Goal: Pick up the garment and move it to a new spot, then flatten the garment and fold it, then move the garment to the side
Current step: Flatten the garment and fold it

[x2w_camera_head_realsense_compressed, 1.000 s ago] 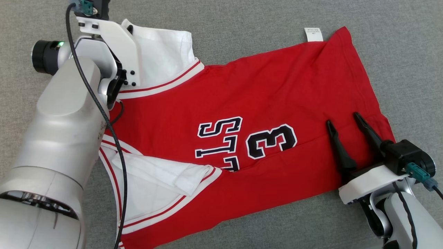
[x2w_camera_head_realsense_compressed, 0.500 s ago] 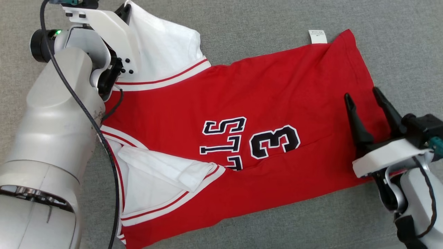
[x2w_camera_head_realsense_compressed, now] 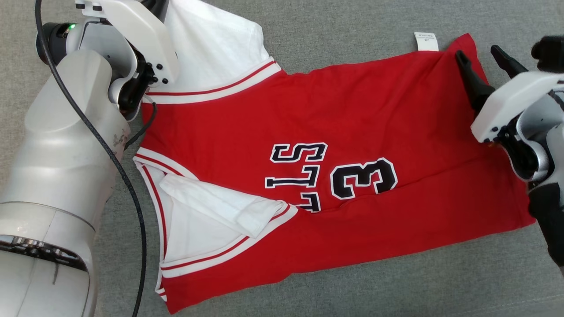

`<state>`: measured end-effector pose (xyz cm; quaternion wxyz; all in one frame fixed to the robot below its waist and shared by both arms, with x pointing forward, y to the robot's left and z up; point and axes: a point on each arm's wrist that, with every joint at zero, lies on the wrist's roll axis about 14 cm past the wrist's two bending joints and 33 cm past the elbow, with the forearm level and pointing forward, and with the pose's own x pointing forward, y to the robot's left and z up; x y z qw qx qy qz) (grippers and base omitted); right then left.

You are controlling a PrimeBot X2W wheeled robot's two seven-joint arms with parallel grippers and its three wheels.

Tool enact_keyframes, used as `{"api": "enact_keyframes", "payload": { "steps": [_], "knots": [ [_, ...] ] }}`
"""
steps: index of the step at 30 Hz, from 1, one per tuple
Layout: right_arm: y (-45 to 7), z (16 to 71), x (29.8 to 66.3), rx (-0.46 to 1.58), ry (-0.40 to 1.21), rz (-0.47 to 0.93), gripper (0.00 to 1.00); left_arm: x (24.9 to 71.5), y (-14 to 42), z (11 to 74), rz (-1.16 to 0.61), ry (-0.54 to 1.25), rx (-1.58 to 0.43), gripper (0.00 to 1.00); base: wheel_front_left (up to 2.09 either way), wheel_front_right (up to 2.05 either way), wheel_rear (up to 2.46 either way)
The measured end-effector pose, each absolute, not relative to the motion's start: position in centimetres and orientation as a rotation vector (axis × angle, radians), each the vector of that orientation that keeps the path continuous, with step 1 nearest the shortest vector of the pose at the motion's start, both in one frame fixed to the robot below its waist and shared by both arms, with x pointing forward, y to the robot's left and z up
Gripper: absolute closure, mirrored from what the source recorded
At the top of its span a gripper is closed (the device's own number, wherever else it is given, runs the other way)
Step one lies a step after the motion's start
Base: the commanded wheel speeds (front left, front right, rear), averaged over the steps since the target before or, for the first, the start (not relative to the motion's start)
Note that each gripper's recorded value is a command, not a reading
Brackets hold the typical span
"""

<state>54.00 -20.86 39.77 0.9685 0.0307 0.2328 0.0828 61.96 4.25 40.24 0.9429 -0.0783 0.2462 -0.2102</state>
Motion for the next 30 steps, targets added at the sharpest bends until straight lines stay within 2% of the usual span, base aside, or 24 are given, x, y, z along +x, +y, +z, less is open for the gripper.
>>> {"api": "enact_keyframes", "payload": {
  "steps": [7, 12, 13, 14, 15, 22, 30],
  "knots": [
    [-20.6, 39.7, 56.8, 0.02, 0.57, 0.174, 0.02, 62.1, 4.7, 40.4, -0.437, 0.49, -0.151, 1.0, 0.0, 0.0, 0.0],
    [-20.3, 38.2, 57.2, -0.003, 0.678, 0.172, 0.31, 62.1, 5.2, 40.3, -0.436, 0.493, -0.147, 1.0, 0.0, 0.0, 0.0],
    [-20.3, 38.0, 57.2, -0.012, 0.695, 0.173, 0.42, 62.0, 5.2, 40.3, -0.437, 0.493, -0.147, 1.0, 0.0, 0.0, 0.0],
    [-20.2, 37.9, 57.3, -0.018, 0.703, 0.176, 0.6, 62.0, 5.3, 40.3, -0.437, 0.493, -0.147, 1.0, 0.0, 0.0, 0.0],
    [-19.9, 37.7, 57.3, -0.021, 0.719, 0.18, 1.0, 62.0, 5.3, 40.2, -0.436, 0.494, -0.147, 1.0, 0.0, 0.0, 0.0],
    [-19.9, 38.0, 57.6, -0.054, 0.725, 0.181, 1.0, 62.3, 5.7, 41.5, -0.436, 0.44, -0.147, 1.0, 0.0, 0.0, 0.0],
    [-20.5, 42.0, 60.1, -0.075, 0.487, 0.167, 1.0, 63.6, 6.4, 45.6, -0.426, 0.254, -0.154, 1.0, 0.0, 0.0, 0.0]
  ]
}}
